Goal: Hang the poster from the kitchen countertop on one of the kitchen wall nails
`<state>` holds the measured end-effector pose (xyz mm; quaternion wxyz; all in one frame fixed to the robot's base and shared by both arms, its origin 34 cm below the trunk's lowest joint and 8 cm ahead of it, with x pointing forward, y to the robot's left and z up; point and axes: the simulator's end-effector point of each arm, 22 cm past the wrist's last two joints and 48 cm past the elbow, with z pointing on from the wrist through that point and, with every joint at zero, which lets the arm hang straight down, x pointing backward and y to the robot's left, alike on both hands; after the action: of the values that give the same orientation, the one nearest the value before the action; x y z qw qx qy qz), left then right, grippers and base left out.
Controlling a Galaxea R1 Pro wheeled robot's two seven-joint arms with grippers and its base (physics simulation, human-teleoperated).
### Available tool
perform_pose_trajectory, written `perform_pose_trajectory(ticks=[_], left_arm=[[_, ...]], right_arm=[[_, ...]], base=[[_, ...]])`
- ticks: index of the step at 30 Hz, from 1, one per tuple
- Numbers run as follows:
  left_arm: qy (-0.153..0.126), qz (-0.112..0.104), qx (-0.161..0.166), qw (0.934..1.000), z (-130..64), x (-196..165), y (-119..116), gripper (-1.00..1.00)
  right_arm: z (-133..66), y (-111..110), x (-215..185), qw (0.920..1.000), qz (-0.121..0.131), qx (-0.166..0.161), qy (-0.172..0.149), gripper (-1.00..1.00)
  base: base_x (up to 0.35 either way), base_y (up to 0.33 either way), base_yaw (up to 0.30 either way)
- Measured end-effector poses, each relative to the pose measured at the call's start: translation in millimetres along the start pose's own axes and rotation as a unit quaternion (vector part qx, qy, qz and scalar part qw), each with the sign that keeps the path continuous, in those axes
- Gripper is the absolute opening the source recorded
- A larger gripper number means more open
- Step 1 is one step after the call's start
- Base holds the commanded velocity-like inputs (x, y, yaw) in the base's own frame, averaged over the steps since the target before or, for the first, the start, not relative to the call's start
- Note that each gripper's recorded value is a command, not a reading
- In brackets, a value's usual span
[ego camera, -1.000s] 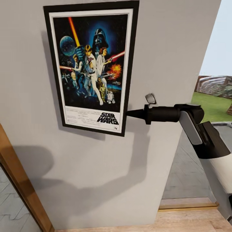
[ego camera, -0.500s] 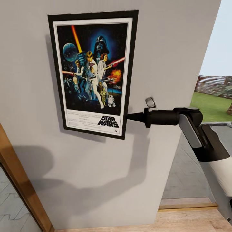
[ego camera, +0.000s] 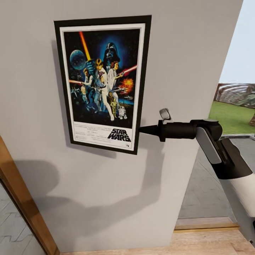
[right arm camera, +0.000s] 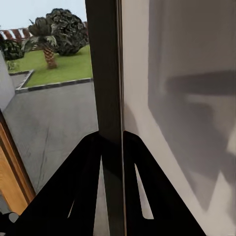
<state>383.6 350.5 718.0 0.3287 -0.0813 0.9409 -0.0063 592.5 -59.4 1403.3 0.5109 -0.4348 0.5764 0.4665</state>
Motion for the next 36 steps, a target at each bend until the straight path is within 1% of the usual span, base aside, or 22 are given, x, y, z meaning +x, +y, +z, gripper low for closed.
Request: perform_pose_trajectory(ticks=[3, 5, 6, 10, 15, 29, 36], left_arm=[[0.000, 0.000, 0.000, 1.0000, 0.0, 0.0, 0.0, 1.00], [0.000, 0.000, 0.000, 1.0000, 0.0, -0.1, 0.0, 1.00], [0.000, 0.000, 0.000, 1.0000, 0.0, -0.1, 0.0, 1.00], [0.000, 0.000, 0.000, 1.0000, 0.0, -0.1, 0.0, 1.00], [0.000, 0.000, 0.000, 1.0000, 0.0, -0.1, 0.0, 1.00], [0.000, 0.000, 0.000, 1.0000, 0.0, -0.1, 0.0, 1.00], [0.000, 0.000, 0.000, 1.0000, 0.0, -0.1, 0.0, 1.00]], right_arm=[[-0.1, -0.7, 0.7, 1.0000, 0.000, 0.001, 0.001, -1.00], [0.1, -3.9, 3.3, 0.9999, -0.004, 0.008, 0.006, -1.00], [0.2, -6.8, 5.0, 0.9998, -0.009, 0.015, 0.010, -1.00], [3.0, -9.2, 7.8, 0.9993, -0.028, 0.020, 0.014, -1.00], [4.8, -9.9, 9.5, 0.9990, -0.037, 0.022, 0.015, -1.00], [6.1, -9.7, 10.2, 0.9988, -0.040, 0.021, 0.016, -1.00], [5.9, -10.7, 10.8, 0.9990, -0.036, 0.021, 0.015, -1.00]], base=[[0.000, 0.000, 0.000], [0.000, 0.000, 0.000], [0.000, 0.000, 0.000], [0.000, 0.000, 0.000], [0.000, 0.000, 0.000], [0.000, 0.000, 0.000], [0.000, 0.000, 0.000]])
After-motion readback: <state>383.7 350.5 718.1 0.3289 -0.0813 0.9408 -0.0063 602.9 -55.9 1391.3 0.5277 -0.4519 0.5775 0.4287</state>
